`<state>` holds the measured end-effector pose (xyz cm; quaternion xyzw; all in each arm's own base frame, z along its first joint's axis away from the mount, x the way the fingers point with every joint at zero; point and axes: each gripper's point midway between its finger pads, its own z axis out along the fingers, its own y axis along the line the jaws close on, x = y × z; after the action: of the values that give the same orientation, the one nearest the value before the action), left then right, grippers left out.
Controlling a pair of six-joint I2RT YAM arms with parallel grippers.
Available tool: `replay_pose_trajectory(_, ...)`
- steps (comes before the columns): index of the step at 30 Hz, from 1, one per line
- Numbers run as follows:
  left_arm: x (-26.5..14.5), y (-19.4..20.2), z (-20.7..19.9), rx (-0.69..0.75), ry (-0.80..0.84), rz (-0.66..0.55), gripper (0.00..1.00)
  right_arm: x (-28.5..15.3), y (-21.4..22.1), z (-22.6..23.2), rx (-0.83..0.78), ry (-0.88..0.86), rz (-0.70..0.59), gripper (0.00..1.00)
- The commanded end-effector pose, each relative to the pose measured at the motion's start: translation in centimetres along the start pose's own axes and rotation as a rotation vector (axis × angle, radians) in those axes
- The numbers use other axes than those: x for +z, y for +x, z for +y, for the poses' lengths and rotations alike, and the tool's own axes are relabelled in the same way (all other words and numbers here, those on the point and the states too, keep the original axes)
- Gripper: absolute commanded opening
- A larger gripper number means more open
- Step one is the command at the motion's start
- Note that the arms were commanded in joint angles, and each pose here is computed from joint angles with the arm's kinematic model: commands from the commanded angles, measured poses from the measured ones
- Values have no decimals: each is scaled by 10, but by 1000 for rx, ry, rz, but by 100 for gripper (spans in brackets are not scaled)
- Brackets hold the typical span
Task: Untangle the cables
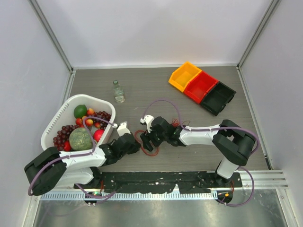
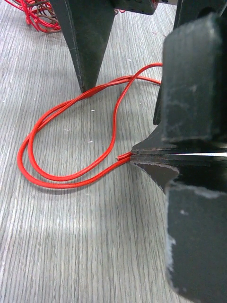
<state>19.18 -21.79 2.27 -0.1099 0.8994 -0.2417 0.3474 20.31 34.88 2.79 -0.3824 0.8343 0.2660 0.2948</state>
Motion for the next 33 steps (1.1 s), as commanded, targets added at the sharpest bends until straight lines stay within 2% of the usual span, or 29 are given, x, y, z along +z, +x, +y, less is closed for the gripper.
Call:
replay_pose_trajectory(1, -1, -10, -1, -9, 9, -43, 0, -10, 55, -13, 41, 119, 195, 78)
replay_pose_trajectory(9, 6, -5, -20, -27, 70, -13, 0, -8, 65, -32, 14, 390, 276, 70)
replay_pose_trajectory(11, 6, -5, -21, -36, 77, -13, 0, -8, 70, -37, 9, 436, 301, 65)
replay_pose_trajectory(14, 5, -5, -22, -48, 88, -19, 0, -7, 75, -38, -18, 472, 337, 51)
replay_pose_trajectory(21, 2, -7, -20, -57, 96, -29, 0, -11, 73, -43, -27, 519, 306, 24)
replay_pose_trajectory(25, -4, -10, -22, -60, 119, -39, 0, -11, 68, -44, -22, 526, 275, 1)
replay_pose_trajectory(28, -18, -21, -36, -46, 173, -55, 0, -15, 56, -45, -11, 543, 226, 1)
replay_pose_trajectory(29, -26, -28, -43, -44, 197, -67, 2, -16, 51, -45, -3, 543, 206, 1)
replay_pose_trajectory(31, -47, -47, -57, -28, 236, -98, 14, -24, 36, -46, 29, 549, 145, 1)
replay_pose_trajectory(33, -75, -73, -69, -1, 270, -154, 39, -33, 21, -46, 78, 532, 78, 1)
